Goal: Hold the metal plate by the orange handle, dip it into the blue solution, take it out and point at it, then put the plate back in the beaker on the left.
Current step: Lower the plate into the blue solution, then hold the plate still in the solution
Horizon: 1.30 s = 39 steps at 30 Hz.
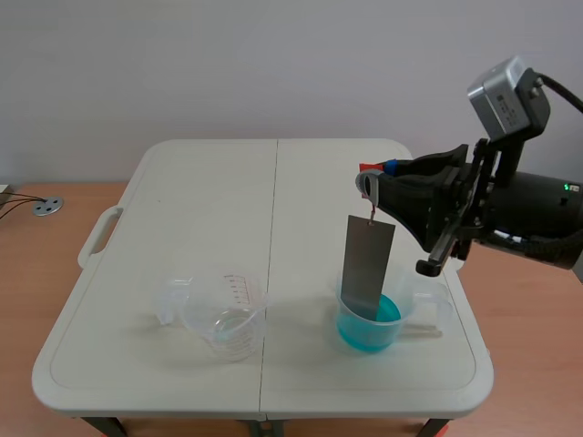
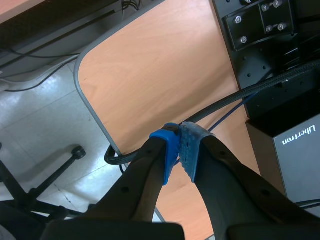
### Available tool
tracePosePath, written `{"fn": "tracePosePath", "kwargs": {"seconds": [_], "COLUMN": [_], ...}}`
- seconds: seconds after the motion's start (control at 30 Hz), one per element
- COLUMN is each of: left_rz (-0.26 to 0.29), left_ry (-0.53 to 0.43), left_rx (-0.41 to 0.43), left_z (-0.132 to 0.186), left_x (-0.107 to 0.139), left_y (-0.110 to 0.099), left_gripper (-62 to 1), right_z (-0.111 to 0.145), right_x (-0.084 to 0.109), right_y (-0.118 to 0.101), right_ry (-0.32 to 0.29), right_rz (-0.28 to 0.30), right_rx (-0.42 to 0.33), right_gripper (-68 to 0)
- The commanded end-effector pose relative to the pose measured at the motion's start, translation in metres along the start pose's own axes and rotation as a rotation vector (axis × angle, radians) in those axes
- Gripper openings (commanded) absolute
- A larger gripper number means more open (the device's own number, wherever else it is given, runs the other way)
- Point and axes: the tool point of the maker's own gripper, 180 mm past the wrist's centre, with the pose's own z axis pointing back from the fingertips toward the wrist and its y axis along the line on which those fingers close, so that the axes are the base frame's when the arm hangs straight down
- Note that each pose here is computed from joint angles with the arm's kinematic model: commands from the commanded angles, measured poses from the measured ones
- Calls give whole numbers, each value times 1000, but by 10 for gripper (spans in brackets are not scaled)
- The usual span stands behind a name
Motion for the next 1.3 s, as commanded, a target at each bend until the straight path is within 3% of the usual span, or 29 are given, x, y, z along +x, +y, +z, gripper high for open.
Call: {"fn": "tracePosePath", "kwargs": {"seconds": [0.0, 0.4, 1.27], "left_rz": [-5, -5, -5], "left_ry": [-21, -19, 24], "left_rx": [-8, -7, -7], "left_z": [0, 0, 0], "left_x": [7, 7, -1], "left_y": [-2, -2, -2], "left_gripper": [-592, -592, -592], "right_z": [-2, -3, -3], "right_x": [6, -31, -33], "right_y": [-1, -4, -4], "right_ry": [-22, 62, 69], "right_rz": [9, -20, -19], "right_rx": [6, -16, -17], "right_gripper": [-664, -664, -664]}}
